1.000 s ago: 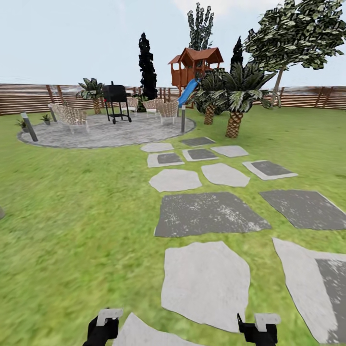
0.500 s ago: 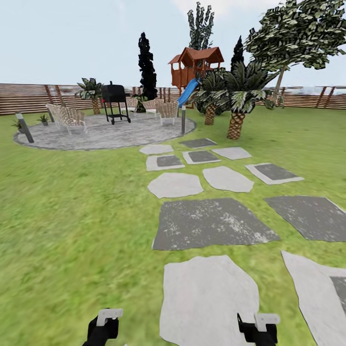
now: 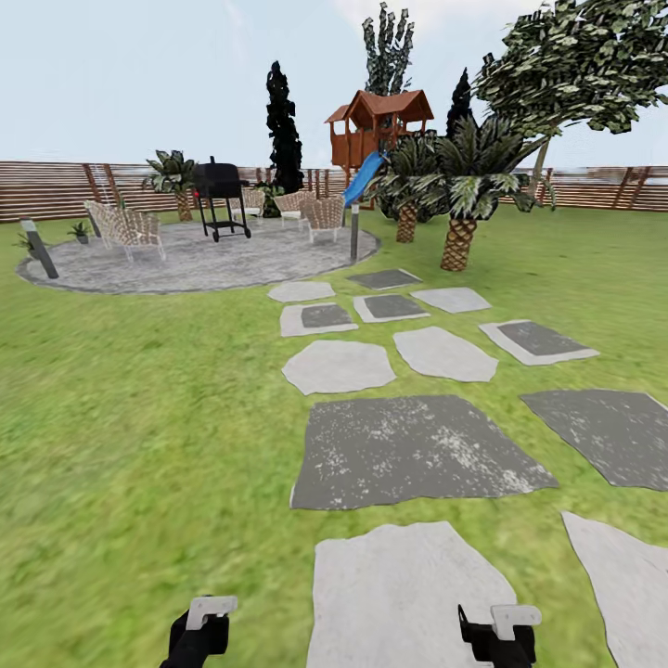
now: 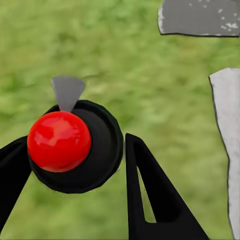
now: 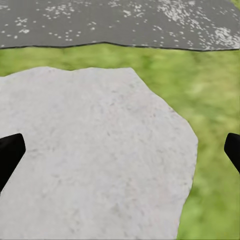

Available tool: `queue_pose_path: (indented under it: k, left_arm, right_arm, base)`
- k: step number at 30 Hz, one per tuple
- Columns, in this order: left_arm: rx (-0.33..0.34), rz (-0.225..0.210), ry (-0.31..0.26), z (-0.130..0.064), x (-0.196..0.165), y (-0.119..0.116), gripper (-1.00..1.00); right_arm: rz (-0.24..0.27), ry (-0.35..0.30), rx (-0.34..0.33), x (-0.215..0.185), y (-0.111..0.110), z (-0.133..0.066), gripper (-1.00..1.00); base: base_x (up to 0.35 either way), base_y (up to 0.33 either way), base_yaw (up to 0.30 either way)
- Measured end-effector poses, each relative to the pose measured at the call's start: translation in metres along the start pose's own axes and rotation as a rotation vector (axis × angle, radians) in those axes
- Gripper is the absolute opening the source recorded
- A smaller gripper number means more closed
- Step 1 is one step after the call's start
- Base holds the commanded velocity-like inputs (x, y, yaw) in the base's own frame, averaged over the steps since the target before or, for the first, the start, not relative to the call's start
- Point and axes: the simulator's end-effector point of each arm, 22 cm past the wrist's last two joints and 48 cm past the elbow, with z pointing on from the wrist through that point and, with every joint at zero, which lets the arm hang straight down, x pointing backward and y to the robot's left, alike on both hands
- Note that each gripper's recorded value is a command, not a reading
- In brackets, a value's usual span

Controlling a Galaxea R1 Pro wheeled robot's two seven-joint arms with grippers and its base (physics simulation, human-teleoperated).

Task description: Pick up the pesticide atomizer in the garden and spray insectifuge to fully cover both potted plants in the garden.

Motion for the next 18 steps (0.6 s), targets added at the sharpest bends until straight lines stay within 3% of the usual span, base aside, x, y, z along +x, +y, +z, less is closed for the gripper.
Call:
queue_pose_path:
  k: [10, 18]
  left_arm:
    - [0.000, 0.000, 0.000, 0.0002, -0.0003, 0.0000, -1.00]
    - [0.000, 0.001, -0.001, -0.0001, -0.0004, 0.0000, -1.00]
  right_arm:
    - [-0.001, 0.000, -0.001, 0.0000, 0.0004, 0.0001, 1.00]
    - [-0.002, -0.001, -0.002, -0.0003, 0.0005, -0.0002, 1.00]
  base:
    - [0.027, 0.000, 0.000]
    - [0.300, 0.000, 0.000]
